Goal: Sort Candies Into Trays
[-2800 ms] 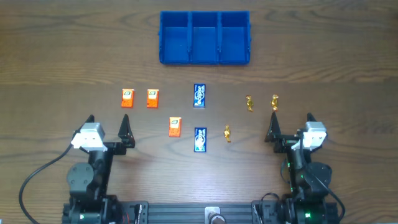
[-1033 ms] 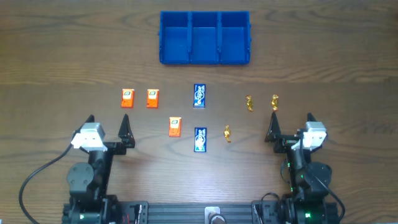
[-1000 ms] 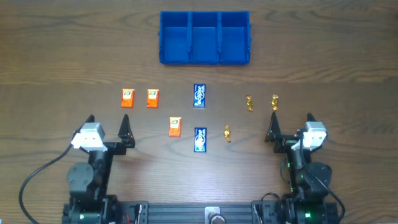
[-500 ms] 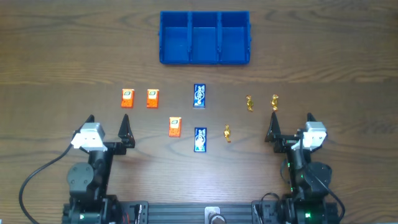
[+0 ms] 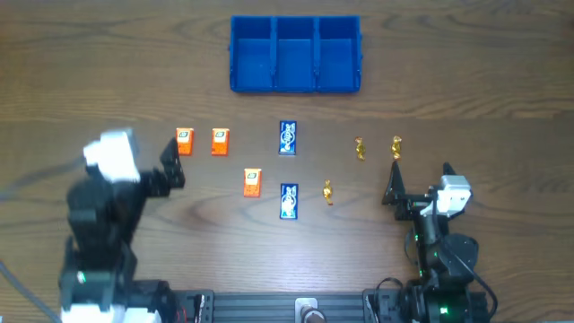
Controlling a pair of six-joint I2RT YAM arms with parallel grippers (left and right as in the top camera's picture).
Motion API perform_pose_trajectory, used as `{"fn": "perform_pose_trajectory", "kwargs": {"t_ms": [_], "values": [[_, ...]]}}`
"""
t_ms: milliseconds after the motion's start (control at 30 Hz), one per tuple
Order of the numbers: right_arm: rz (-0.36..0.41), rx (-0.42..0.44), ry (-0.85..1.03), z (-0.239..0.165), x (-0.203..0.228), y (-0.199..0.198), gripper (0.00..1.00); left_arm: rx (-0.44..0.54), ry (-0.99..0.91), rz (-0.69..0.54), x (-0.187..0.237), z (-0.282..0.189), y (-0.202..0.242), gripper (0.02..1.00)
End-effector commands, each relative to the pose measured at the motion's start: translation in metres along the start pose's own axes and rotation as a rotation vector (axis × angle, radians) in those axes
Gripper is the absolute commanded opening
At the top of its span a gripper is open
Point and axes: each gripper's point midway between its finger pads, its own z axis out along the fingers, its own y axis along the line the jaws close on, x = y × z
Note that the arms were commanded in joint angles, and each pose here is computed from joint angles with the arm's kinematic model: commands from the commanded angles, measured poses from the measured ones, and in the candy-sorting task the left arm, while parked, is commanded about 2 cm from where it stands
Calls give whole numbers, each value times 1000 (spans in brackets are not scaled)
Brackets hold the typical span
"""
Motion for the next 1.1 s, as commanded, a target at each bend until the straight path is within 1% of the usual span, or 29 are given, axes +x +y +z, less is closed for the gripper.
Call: {"fn": "perform_pose_trajectory", "kwargs": {"t_ms": [33, 100, 233, 367, 433, 567, 700, 833, 1100], "values": [[6, 1, 0, 0, 1, 0, 998, -10, 217, 8, -7, 42, -3, 998], [6, 1, 0, 0, 1, 0, 998, -21, 303, 7, 2, 64, -1, 998], [6, 1, 0, 0, 1, 0, 998, -34, 468, 10, 34, 109, 5, 998], [6, 1, 0, 0, 1, 0, 998, 23, 588, 36, 72, 140, 2, 998], [6, 1, 0, 0, 1, 0, 998, 36, 633, 41, 89, 148, 3, 998], [6, 1, 0, 0, 1, 0, 998, 37, 703, 58, 116, 159, 7, 998], [6, 1, 0, 0, 1, 0, 998, 37, 741, 72, 133, 167, 11, 998], [6, 1, 0, 0, 1, 0, 998, 40, 754, 87, 139, 170, 13, 996], [6, 0, 0, 0, 1, 0, 998, 2, 805, 111, 152, 167, 25, 998]]}}
